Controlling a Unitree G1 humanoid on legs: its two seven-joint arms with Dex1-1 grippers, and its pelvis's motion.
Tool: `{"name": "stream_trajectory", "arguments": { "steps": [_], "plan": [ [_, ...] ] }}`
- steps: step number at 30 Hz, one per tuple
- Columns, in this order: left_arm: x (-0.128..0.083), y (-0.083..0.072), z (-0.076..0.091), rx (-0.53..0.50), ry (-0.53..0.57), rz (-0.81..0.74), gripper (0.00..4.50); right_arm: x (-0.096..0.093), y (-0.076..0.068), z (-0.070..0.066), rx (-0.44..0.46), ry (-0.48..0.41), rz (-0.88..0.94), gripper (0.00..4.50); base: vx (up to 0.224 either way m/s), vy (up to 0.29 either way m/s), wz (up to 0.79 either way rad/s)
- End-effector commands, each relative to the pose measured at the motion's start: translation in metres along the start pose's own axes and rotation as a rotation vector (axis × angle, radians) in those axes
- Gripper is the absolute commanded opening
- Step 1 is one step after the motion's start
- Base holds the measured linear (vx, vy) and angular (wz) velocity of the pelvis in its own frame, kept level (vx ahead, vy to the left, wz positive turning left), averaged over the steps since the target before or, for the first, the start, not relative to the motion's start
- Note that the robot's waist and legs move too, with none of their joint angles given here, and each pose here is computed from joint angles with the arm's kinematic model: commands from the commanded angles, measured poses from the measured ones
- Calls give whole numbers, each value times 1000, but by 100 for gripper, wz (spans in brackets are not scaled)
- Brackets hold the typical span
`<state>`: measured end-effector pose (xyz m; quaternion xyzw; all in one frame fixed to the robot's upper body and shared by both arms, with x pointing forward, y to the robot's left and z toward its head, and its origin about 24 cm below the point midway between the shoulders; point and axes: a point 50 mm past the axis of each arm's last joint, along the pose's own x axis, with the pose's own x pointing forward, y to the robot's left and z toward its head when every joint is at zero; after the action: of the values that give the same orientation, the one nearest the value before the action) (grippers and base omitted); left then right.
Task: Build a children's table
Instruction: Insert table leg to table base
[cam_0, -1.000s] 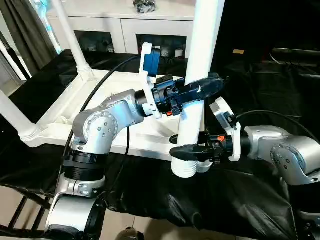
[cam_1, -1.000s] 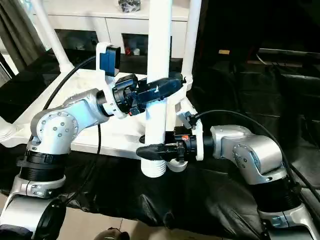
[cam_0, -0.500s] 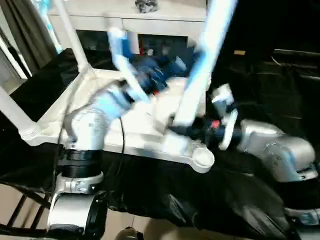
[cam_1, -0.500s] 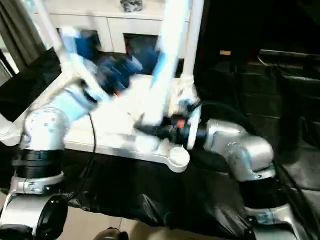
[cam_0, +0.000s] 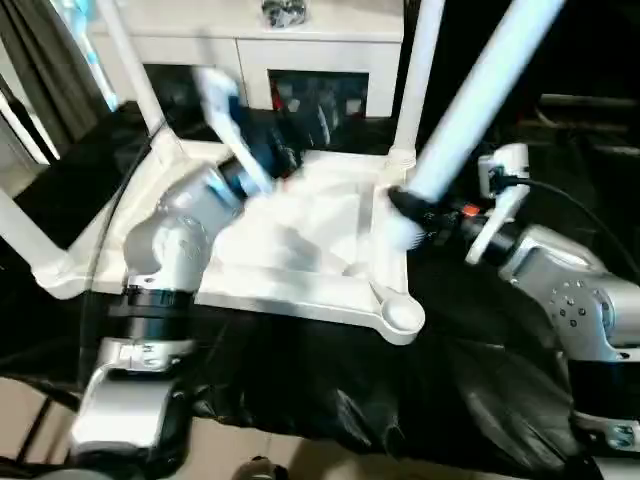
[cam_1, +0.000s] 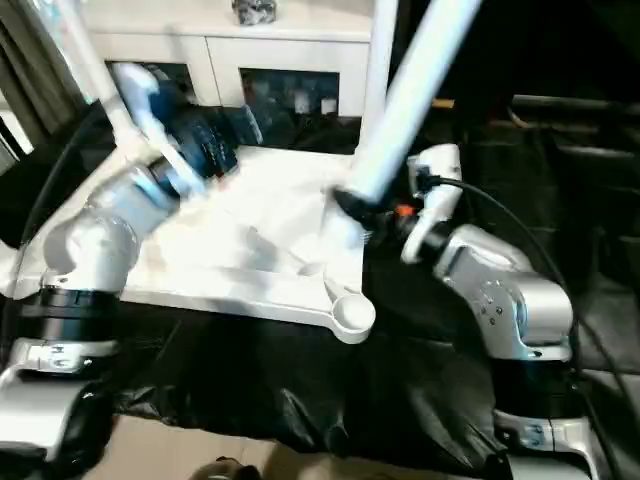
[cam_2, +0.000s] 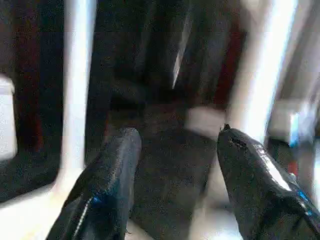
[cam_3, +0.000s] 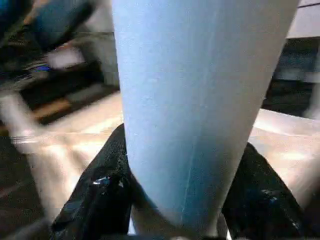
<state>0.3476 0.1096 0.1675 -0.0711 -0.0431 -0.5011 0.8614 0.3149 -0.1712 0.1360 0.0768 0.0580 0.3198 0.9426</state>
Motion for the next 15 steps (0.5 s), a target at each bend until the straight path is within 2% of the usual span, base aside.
{"name": "stream_trajectory", "arguments": {
  "steps": [1, 7, 13, 15],
  "plan": [
    [-3, -4, -16, 83, 118, -47, 278, -3, -3, -2, -26, -1, -53, 191, 0, 0, 0],
    [-17, -12, -51, 181, 345, -170, 278, -8, 4, -13, -46, 27, -74, 191, 0, 0, 0],
    [-20, -20, -74, 220, 450, -268, 278, -12, 11, -17, -53, 40, -56, 191, 0, 0, 0],
    [-25, -25, -86, 235, 515, -323, 278, -14, 19, -25, -61, 73, -17, 191, 0, 0, 0]
  ]
}}
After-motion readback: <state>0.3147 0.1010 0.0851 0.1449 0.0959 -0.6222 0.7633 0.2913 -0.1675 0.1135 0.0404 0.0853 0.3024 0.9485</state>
